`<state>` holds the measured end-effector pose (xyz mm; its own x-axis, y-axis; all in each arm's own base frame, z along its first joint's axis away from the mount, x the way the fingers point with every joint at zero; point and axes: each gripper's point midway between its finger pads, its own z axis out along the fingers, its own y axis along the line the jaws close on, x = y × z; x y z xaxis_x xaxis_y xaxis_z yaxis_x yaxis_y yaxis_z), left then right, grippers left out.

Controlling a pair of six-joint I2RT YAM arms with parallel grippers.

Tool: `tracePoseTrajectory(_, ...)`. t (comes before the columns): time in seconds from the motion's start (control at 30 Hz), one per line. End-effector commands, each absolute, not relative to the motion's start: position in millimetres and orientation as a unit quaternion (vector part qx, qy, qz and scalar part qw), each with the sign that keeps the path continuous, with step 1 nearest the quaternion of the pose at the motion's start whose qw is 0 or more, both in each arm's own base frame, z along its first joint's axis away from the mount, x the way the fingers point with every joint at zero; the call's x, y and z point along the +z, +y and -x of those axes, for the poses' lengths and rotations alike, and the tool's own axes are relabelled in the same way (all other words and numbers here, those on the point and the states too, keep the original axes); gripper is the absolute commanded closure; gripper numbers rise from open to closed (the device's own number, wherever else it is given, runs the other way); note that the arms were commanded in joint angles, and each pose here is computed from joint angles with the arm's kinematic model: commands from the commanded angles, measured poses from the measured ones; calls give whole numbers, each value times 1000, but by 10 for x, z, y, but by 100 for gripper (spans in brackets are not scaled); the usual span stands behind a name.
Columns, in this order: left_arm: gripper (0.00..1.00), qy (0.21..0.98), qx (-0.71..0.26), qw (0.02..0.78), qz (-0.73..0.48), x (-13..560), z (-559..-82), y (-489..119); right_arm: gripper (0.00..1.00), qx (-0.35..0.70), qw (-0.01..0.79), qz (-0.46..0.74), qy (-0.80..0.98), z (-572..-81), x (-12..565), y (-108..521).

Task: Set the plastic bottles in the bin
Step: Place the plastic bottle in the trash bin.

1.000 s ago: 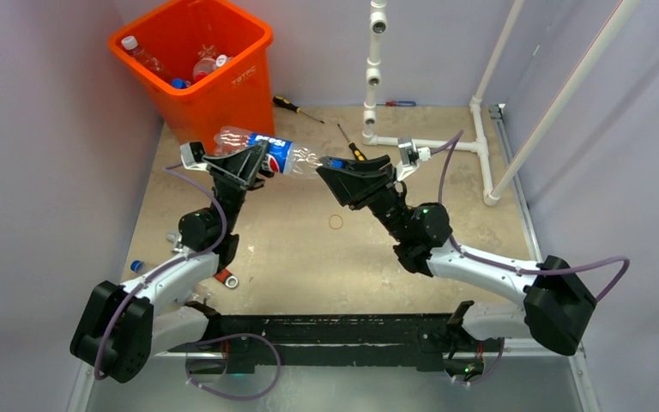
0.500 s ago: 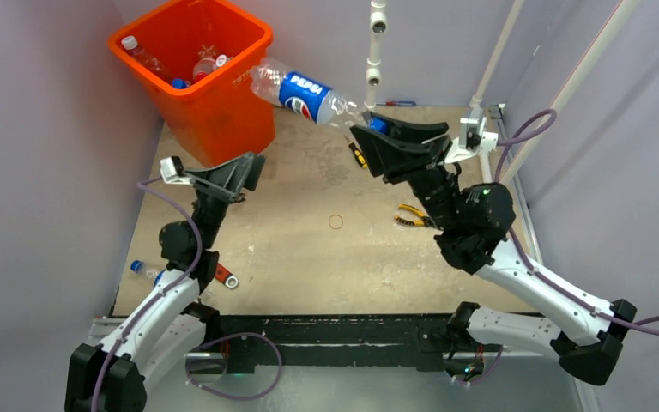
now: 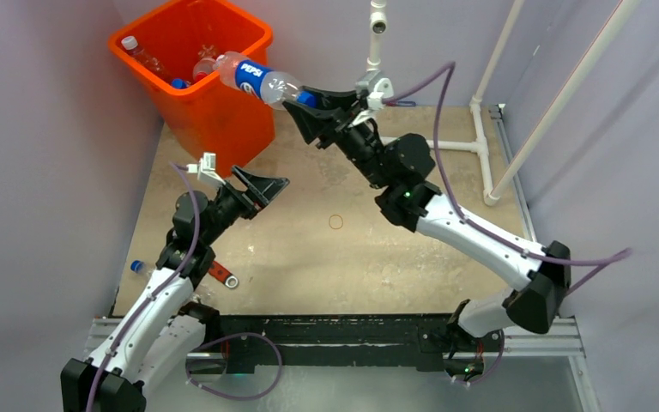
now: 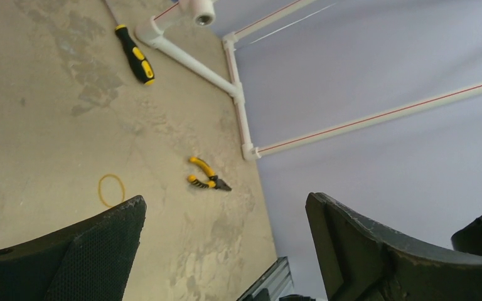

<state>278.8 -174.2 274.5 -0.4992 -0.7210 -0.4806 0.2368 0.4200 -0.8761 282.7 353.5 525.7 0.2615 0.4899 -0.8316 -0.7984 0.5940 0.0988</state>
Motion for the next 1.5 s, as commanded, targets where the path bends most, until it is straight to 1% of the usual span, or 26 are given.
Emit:
tracePoseTrajectory(0.0, 1, 728, -492, 453, 151, 2508, -2659, -1740, 100, 412, 825, 162, 350, -2752, 5819, 3475)
tracePoseTrajectory(0.13, 2, 738, -486, 445, 144, 2433, -2615, -1745, 100, 402, 830, 166, 349, -2929, 5789, 3672)
tracePoseTrajectory(0.37, 2, 755, -464, 442, 137, 2313, -2554, -1699, 100, 361, 832, 187, 377, -3389, 5535, 4145)
tracePoseTrajectory(0.43, 2, 768, -454, 429, 141, 2218, -2504, -1680, 100, 348, 836, 181, 384, -3536, 5470, 4234)
tracePoseTrajectory(0.63, 2, 773, -447, 425, 144, 2141, -2442, -1650, 100, 318, 846, 162, 396, -3972, 5348, 4487)
tracePoseTrajectory(0.7, 2, 775, -445, 425, 141, 2133, -2439, -1650, 100, 307, 847, 158, 405, -4153, 5221, 4594)
tracePoseTrajectory(0.9, 2, 782, -437, 425, 129, 2115, -2438, -1650, 100, 303, 855, 137, 398, -4464, 5228, 4716)
tracePoseTrajectory(0.93, 2, 784, -436, 425, 127, 2108, -2434, -1650, 94, 302, 858, 129, 396, -4515, 5226, 4716)
tracePoseTrajectory(0.97, 2, 784, -433, 426, 125, 2110, -2434, -1646, 76, 304, 861, 123, 388, -4524, 5271, 4705)
tracePoseTrajectory(1.0, 2, 786, -432, 426, 123, 2106, -2431, -1643, 53, 309, 862, 122, 384, -4529, 5270, 4711)
tracePoseTrajectory(1.03, 2, 787, -429, 427, 122, 2099, -2429, -1638, 36, 311, 862, 117, 382, -4536, 5265, 4708)
tracePoseTrajectory(1.07, 2, 787, -427, 428, 120, 2097, -2429, -1634, 26, 314, 863, 113, 380, -4534, 5278, 4699)
tracePoseTrajectory(1.1, 2, 788, -426, 428, 120, 2094, -2432, -1629, 18, 314, 863, 108, 380, -4545, 5272, 4694)
tracePoseTrajectory(1.13, 2, 788, -425, 429, 118, 2090, -2432, -1629, 6, 316, 863, 104, 379, -4548, 5280, 4686)
tracePoseTrajectory(1.17, 2, 788, -425, 430, 117, 2096, -2435, -1631, 2, 318, 863, 102, 378, -4540, 5297, 4678)
tracePoseTrajectory(1.2, 2, 788, -424, 430, 115, 2094, -2440, -1633, 1, 320, 865, 98, 375, -4524, 5340, 4653)
tracePoseTrajectory(1.47, 2, 788, -426, 429, 116, 2121, -2456, -1643, 1, 360, 866, 88, 336, -4161, 5870, 4410)
